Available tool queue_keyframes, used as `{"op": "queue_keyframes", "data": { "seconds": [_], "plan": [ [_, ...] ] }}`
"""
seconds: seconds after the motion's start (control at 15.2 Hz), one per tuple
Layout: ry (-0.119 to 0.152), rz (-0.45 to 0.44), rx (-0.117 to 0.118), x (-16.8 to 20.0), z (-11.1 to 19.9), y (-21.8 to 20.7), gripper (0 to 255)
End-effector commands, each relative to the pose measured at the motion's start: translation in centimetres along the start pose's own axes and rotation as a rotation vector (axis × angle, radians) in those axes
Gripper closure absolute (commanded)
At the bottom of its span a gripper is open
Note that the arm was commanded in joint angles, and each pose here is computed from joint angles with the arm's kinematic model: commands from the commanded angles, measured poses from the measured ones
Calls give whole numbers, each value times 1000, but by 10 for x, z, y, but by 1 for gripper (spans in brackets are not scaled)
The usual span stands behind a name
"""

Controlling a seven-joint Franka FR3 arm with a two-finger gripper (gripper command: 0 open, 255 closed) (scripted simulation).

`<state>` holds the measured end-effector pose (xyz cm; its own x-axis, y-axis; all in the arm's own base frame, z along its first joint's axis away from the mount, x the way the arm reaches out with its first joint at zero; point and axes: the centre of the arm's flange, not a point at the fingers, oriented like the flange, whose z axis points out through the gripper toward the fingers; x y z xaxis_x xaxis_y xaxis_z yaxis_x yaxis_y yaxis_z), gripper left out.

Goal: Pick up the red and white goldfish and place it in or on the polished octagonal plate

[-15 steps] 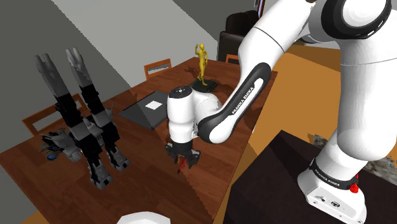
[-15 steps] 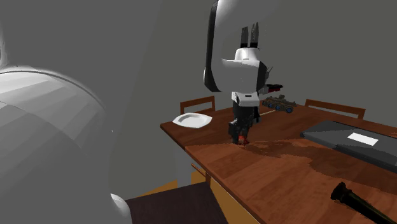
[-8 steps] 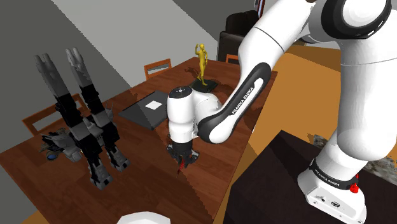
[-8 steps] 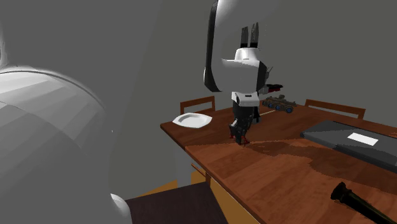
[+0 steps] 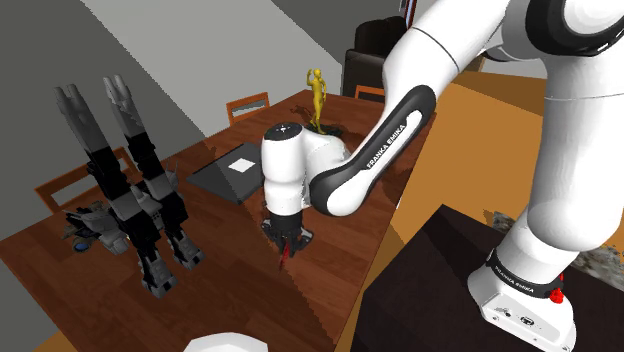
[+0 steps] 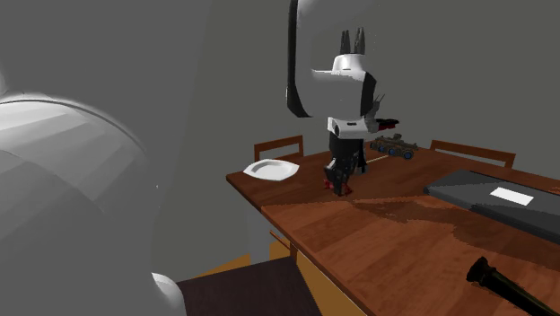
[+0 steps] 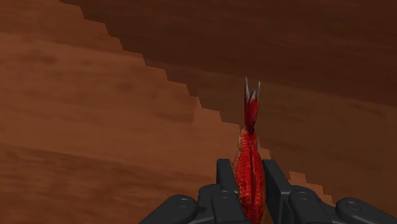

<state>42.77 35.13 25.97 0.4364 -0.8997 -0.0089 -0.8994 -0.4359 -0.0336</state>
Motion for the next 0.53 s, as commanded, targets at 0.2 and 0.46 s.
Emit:
{"op": "queue_keyframes", "data": {
  "seconds": [0.2,0.46],
  "plan": [
    [0,0,0,-1,-25,-1,255],
    [0,0,0,-1,-47,-2,255]
  ]
}}
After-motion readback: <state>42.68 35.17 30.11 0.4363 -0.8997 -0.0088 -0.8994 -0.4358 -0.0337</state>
